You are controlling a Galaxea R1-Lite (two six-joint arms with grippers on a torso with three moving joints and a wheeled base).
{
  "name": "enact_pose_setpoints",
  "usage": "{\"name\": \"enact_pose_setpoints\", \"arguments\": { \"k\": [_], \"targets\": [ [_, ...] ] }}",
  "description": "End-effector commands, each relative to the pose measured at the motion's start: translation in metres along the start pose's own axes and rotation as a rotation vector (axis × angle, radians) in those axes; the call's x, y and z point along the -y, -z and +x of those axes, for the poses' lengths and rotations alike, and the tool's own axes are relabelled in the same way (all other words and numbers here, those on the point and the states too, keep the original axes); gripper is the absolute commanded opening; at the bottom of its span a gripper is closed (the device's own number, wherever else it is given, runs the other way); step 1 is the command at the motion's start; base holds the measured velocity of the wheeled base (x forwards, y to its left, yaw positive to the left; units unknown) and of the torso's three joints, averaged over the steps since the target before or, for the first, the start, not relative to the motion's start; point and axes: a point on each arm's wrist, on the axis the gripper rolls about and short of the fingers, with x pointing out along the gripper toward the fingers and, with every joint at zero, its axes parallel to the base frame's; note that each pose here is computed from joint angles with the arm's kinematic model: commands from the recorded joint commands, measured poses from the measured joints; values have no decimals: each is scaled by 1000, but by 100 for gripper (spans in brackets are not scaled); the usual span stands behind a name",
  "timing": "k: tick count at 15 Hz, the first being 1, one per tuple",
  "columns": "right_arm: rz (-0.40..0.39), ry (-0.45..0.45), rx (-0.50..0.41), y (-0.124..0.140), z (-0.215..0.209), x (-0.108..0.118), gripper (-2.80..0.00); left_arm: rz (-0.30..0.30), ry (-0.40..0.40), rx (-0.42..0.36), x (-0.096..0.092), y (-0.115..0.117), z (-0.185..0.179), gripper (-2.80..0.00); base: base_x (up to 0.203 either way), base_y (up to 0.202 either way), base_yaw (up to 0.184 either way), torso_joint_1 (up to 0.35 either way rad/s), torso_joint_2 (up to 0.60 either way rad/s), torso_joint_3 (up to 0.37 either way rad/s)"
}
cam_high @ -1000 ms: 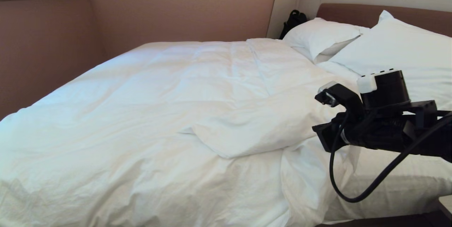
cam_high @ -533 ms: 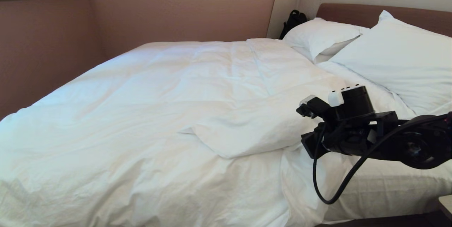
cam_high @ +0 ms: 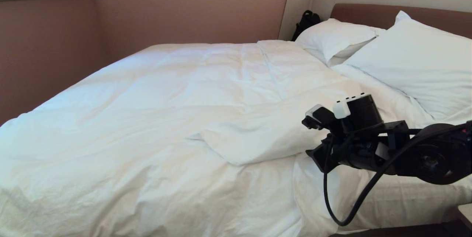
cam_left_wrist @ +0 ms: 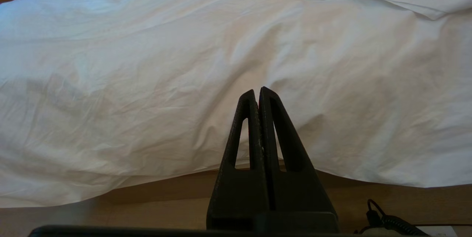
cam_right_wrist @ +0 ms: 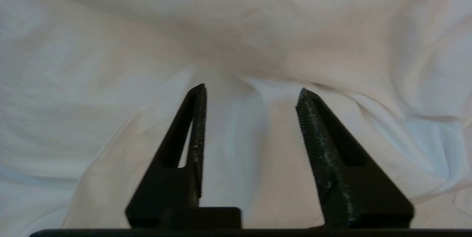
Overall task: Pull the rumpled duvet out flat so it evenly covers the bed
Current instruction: Flatten the corners of the folded blanket
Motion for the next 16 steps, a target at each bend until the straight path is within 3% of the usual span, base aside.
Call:
{"name": "enact_pose_setpoints", "arguments": {
  "k": [1,4,6,8,12,16],
  "targets": [
    [-30,48,-41,0,-7,-10,0,1,0,0,0,0,0,-280,0,0,0,0,0,0],
    [-12,33,-45,-3,-7,-20,0,1,0,0,0,0,0,-280,0,0,0,0,0,0],
    [72,14,-46,-13,0,-32,0,1,0,0,0,0,0,-280,0,0,0,0,0,0],
    [99,21,-109,-15,5,-41,0,1,0,0,0,0,0,-280,0,0,0,0,0,0],
    [45,173,-214,-1,35,-54,0,1,0,0,0,0,0,-280,0,0,0,0,0,0],
    [24,285,-234,1,43,-56,0,1,0,0,0,0,0,-280,0,0,0,0,0,0]
  ]
}}
